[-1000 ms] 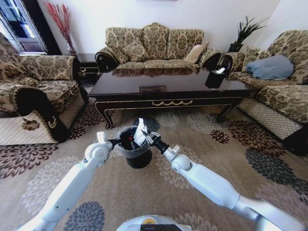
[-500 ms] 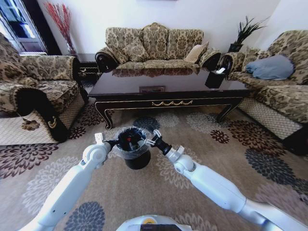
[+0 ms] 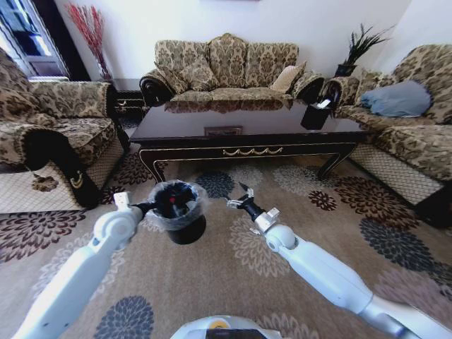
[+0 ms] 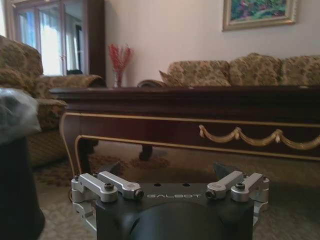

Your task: Move to the front of the table and pick up the trash from the floor, then place it into the trash bin.

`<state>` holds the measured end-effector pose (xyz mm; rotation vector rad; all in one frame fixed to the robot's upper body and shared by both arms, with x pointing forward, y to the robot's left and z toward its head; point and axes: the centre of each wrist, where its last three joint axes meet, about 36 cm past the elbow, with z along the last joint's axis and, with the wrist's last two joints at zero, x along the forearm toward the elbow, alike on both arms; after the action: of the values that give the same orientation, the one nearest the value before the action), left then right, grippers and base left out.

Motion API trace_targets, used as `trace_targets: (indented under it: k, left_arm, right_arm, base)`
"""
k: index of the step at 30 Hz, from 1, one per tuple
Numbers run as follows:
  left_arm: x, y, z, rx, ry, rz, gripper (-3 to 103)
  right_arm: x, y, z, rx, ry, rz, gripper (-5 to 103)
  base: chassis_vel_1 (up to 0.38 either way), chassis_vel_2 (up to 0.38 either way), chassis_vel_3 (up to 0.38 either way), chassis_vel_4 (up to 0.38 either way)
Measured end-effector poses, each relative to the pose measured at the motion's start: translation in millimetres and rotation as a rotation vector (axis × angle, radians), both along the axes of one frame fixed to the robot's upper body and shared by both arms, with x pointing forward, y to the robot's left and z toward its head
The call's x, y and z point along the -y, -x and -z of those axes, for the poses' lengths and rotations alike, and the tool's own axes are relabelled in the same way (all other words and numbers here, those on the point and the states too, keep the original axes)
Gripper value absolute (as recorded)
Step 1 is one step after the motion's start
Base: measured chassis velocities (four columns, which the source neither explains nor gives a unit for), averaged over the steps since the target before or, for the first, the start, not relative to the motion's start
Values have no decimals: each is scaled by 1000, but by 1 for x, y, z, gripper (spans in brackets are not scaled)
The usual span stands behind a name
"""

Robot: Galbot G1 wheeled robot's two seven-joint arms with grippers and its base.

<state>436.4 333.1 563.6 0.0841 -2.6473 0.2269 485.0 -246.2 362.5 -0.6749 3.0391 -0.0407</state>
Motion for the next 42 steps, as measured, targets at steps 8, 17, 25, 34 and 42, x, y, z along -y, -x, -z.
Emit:
trace_targets:
  k: [8, 17, 25, 34, 42]
  left_arm:
    - [-5, 6, -18, 41, 20, -17, 4]
    - [0, 11, -23, 66, 29, -9, 4]
    - [1, 20, -32, 83, 25, -2, 4]
    - [9, 31, -35, 91, 27, 19, 4]
    - [7, 39, -39, 98, 21, 18, 4]
  right_arm:
    - [7, 11, 57, -240, 111, 139, 100]
    - [14, 4, 88, -413, 205, 227, 100]
    - [53, -27, 138, -406, 443, 177, 100]
    - [32, -36, 183, -423, 503, 96, 100]
    - [16, -40, 196, -450, 497, 110, 100]
  base:
    - [0, 0, 0, 0]
    - [0, 0, 0, 0]
    - [0, 0, 0, 0]
    - [0, 0, 0, 0]
    - [0, 0, 0, 0]
